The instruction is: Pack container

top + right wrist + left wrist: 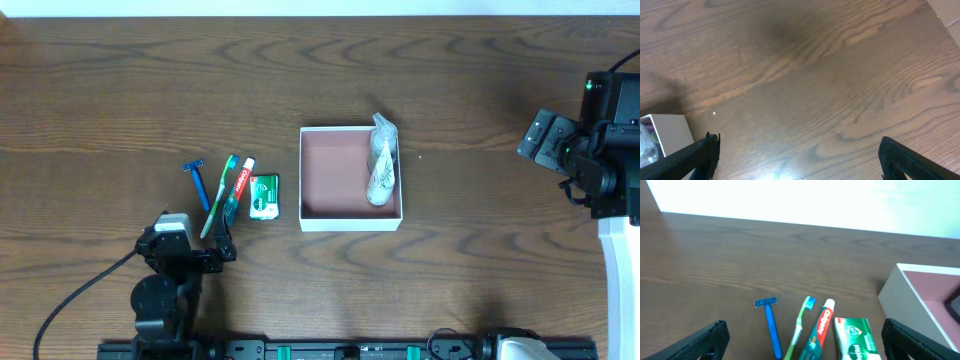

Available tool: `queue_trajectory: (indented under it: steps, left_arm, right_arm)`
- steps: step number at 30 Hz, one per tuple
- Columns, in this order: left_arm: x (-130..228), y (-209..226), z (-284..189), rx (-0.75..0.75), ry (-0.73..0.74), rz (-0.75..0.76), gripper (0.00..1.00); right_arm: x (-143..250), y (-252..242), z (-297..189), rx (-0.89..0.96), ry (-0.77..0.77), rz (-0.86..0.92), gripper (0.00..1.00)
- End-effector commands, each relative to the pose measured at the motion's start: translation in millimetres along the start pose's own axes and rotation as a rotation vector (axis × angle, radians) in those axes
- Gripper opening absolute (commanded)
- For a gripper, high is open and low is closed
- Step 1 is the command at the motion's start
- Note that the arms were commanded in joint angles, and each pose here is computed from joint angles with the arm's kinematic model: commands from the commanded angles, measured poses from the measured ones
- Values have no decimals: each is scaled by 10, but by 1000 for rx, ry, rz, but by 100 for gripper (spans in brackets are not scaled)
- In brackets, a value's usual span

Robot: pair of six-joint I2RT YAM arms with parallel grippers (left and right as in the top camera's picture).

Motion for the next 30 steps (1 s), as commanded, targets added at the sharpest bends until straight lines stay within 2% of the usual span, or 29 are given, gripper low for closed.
queue_trajectory:
  steps: [1,6,10,14,19,28,30]
  left_arm:
    - [-247,24,-46,-30,34,-94,98]
    - [-513,166,132,-161,269,-77,98]
    - [-677,209,552,-184,481,-85,98]
    - [-698,304,1066,-193,627,-114,98]
    - [-355,387,1478,-208,778,-104,98]
    - [446,674,1615,-291,1034,-165,99]
    - [558,691,1644,-293,1063,-169,95]
  right_arm:
    - [11,-21,22,7,7,-5,99]
    - [12,-22,20,7,7,-5,99]
    - [14,-23,20,8,8,-5,99]
    - [15,-24,21,8,9,-5,99]
    - [15,-23,22,8,9,-5,99]
    - [16,-23,22,8,9,-5,99]
    - [15,-23,20,8,9,-5,99]
Point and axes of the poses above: each gripper's point midway between its finger pads, its own z axis out along the fingers, its own y axis along the line the jaws close on, x = y × z, the point moved 3 cm from there along -z, back along the fingers, and after that the axes turned 3 degrees about z, right-handed, at the moved point
